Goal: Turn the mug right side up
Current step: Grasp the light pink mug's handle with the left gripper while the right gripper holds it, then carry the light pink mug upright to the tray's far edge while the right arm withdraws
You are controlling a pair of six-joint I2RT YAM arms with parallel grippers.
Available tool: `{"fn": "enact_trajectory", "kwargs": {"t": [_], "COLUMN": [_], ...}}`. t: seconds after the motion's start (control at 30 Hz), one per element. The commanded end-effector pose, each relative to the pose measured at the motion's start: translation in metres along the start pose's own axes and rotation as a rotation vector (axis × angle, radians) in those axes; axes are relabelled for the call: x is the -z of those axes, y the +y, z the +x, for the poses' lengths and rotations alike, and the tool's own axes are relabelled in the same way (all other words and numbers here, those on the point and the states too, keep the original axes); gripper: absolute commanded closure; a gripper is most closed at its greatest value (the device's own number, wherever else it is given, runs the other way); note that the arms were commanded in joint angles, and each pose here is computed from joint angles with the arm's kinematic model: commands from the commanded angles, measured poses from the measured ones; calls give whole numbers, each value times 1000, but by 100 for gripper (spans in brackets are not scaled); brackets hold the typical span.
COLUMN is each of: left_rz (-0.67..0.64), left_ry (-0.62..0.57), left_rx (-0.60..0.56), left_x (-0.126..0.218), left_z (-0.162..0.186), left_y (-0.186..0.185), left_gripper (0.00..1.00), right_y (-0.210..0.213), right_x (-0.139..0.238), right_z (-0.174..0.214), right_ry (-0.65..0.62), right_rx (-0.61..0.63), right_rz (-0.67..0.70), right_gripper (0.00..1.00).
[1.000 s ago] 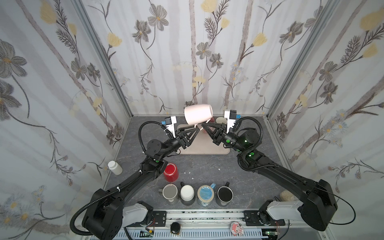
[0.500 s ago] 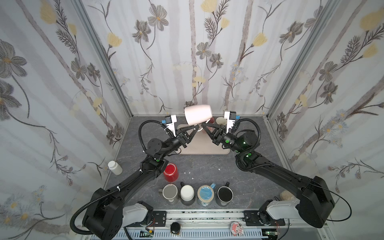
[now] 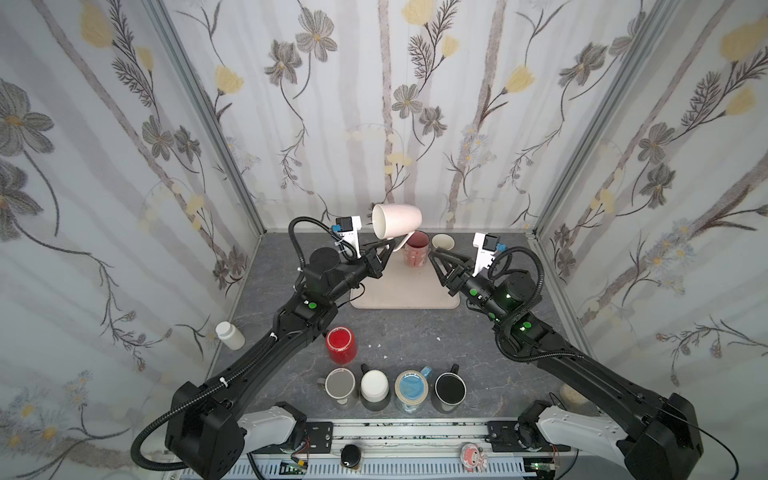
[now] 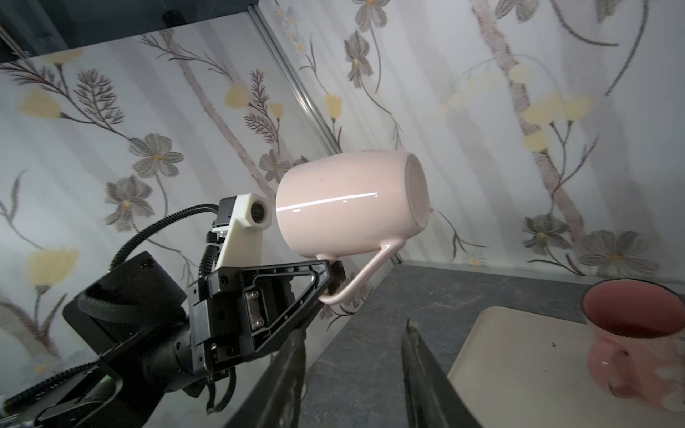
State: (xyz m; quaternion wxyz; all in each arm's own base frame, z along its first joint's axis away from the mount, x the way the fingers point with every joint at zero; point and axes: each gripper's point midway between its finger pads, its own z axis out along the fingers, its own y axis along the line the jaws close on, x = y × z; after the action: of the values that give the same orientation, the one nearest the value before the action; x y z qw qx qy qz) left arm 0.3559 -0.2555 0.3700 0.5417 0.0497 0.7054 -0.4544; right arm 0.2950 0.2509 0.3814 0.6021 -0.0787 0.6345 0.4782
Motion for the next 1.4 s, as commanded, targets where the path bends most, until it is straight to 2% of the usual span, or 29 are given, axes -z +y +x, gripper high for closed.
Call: {"fn": "enact_trajectory", "kwargs": {"t": [0.0,0.1,0.3,0.63,0.77,1.13,1.37], "left_rz": [-270,-415,-603,-754,-748,-711,-724], "left_ry": [103,190,323,425,405,221,166], "left_rx": [-112,-142,-205,-313,-334,-436,-450], "left_x": [-11,-30,-65,-101,-111,-127,-134], "left_z": [19,35,54,81,86,89,96], "left_y": [55,91,144,199,208,212,227], "left_gripper": [100,100,100,100,100,100,100], "right_y": [-36,-52,-60,-66,-66,-71,-73], "right_x": [15,28,37,46,49,54,57], "right_z": [12,21,23,19,17,15,12], "right_ry": [36,50,63,55,50,49,47], "right_rx": [60,62,71,77,78,69,73], "right_rz": [176,238,276,290,294,304,313], "right_gripper": [56,55,54,53,53,53,53]}}
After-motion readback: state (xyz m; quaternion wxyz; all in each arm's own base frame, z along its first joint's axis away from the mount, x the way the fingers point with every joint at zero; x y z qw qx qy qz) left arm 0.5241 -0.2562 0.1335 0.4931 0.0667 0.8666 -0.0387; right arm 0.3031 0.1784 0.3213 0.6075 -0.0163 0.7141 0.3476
